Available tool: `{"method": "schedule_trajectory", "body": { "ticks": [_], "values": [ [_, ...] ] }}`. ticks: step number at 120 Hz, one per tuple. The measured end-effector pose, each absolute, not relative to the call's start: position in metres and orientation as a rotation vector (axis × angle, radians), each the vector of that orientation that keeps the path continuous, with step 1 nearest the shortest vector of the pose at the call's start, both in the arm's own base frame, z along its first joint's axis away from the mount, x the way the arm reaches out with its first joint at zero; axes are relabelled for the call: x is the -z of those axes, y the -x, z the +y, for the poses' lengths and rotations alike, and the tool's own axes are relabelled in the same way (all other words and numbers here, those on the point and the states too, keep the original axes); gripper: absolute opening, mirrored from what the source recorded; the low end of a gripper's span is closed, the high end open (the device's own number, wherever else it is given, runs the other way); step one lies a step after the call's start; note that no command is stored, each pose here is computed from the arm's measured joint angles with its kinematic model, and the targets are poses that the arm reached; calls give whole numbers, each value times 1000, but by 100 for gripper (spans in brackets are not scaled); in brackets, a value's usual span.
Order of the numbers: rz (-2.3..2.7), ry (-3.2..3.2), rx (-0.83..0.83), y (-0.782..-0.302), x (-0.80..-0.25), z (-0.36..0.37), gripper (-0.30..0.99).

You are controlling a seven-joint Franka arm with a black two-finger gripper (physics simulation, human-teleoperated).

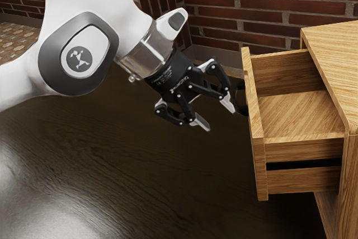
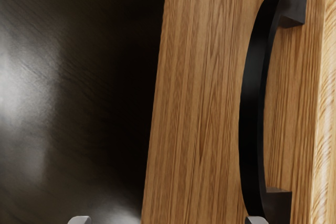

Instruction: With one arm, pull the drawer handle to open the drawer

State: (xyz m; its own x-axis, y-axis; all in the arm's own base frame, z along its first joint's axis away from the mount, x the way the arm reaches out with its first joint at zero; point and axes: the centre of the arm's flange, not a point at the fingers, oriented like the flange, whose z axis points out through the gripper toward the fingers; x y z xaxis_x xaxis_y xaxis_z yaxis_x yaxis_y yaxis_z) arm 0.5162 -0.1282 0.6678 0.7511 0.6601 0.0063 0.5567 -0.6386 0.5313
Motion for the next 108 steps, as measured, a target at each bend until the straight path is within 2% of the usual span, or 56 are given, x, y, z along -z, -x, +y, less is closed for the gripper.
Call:
{"method": "schedule_trajectory", "body": {
  "ticks": [53, 74, 93, 101, 108],
  "values": [
    [926, -2441, -272, -501, -666, -120, 36],
    [931, -2443, -319, -534, -676, -119, 52],
    [932, -2469, -301, -553, -661, -124, 60],
    [919, -2465, -314, -545, -671, -122, 62],
    [844, -2533, -427, -512, -711, -113, 63]
  ]
}}
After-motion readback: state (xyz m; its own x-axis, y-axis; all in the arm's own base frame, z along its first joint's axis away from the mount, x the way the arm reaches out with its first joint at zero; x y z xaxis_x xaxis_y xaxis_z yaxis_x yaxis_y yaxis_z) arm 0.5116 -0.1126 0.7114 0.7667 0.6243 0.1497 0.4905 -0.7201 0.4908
